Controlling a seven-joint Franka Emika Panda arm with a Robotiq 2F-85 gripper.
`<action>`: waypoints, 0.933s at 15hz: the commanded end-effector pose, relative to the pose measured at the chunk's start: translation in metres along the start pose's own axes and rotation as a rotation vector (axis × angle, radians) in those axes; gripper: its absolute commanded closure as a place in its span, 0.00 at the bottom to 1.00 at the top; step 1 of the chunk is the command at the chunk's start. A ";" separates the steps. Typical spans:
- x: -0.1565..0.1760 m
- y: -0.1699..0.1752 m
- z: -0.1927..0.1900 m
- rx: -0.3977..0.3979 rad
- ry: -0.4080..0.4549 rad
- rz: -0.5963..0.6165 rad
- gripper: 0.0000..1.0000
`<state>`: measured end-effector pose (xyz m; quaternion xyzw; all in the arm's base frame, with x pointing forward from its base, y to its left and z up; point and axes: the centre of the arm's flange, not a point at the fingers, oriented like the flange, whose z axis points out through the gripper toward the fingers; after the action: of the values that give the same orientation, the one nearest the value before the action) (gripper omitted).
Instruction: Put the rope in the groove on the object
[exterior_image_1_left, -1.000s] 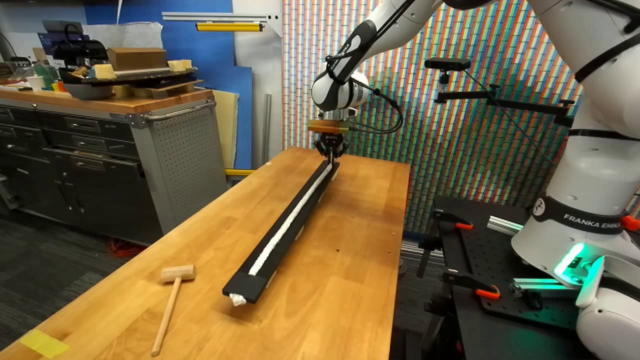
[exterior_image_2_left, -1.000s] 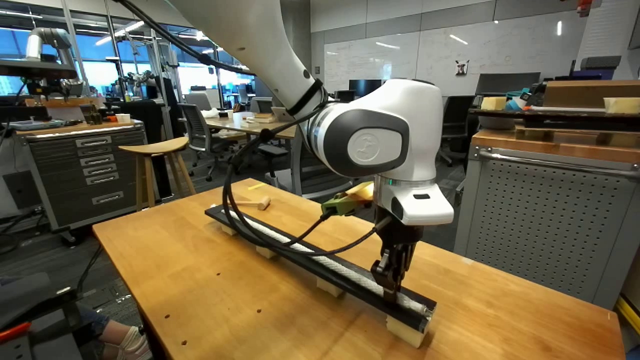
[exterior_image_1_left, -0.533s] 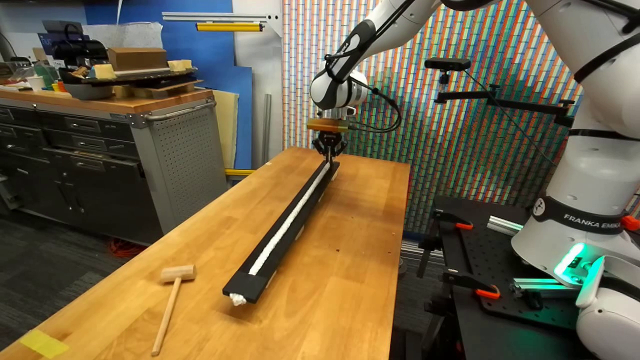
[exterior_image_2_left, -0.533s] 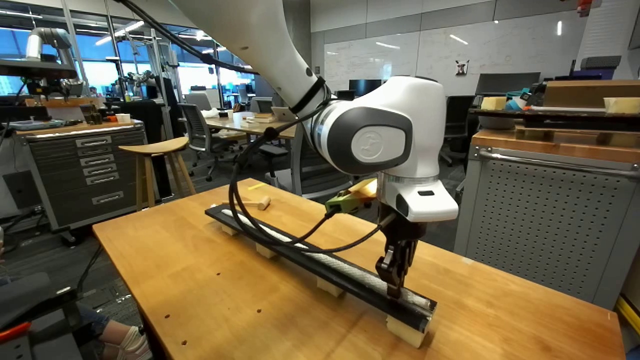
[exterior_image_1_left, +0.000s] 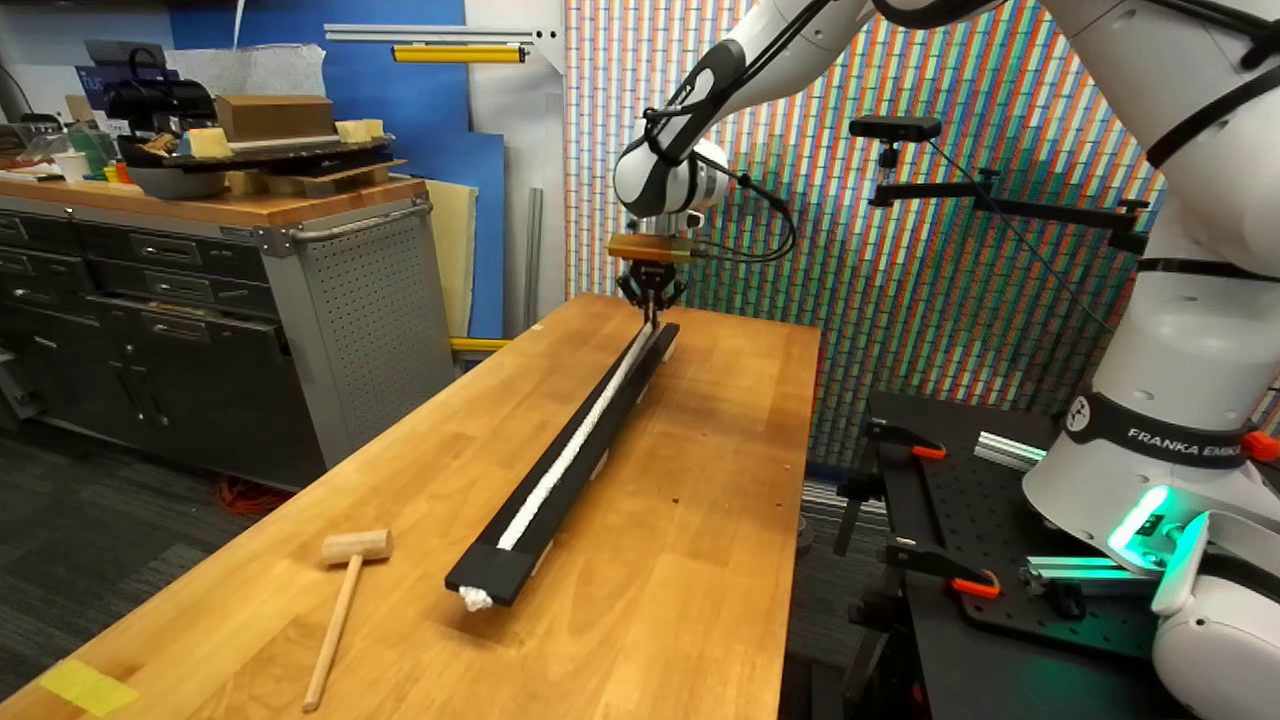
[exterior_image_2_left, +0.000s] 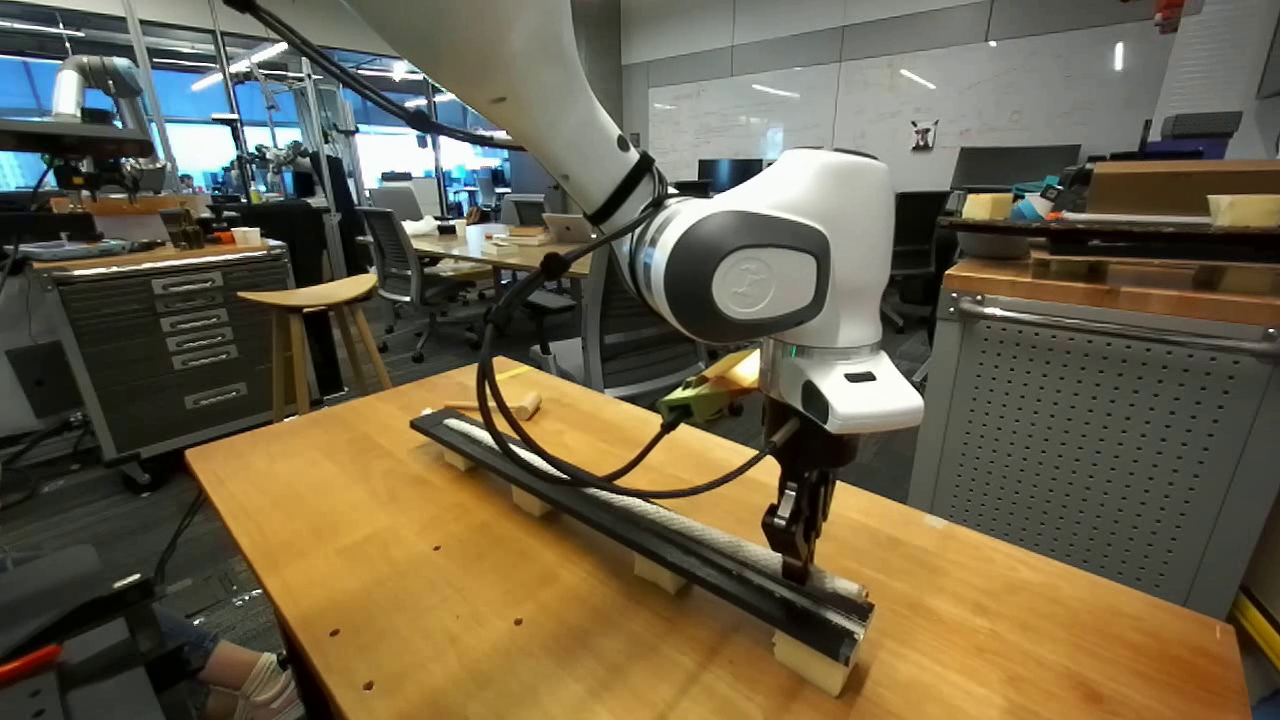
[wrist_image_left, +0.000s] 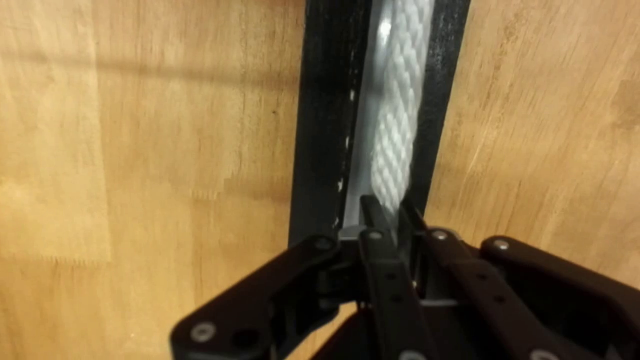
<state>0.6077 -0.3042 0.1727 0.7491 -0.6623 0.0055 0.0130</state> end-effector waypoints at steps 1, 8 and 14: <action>0.017 -0.001 -0.002 0.000 0.002 0.007 0.97; 0.021 0.004 0.007 -0.021 -0.027 0.028 0.97; 0.025 0.002 0.010 -0.024 -0.016 0.034 0.97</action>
<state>0.6001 -0.3111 0.1613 0.7436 -0.6682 -0.0149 0.0180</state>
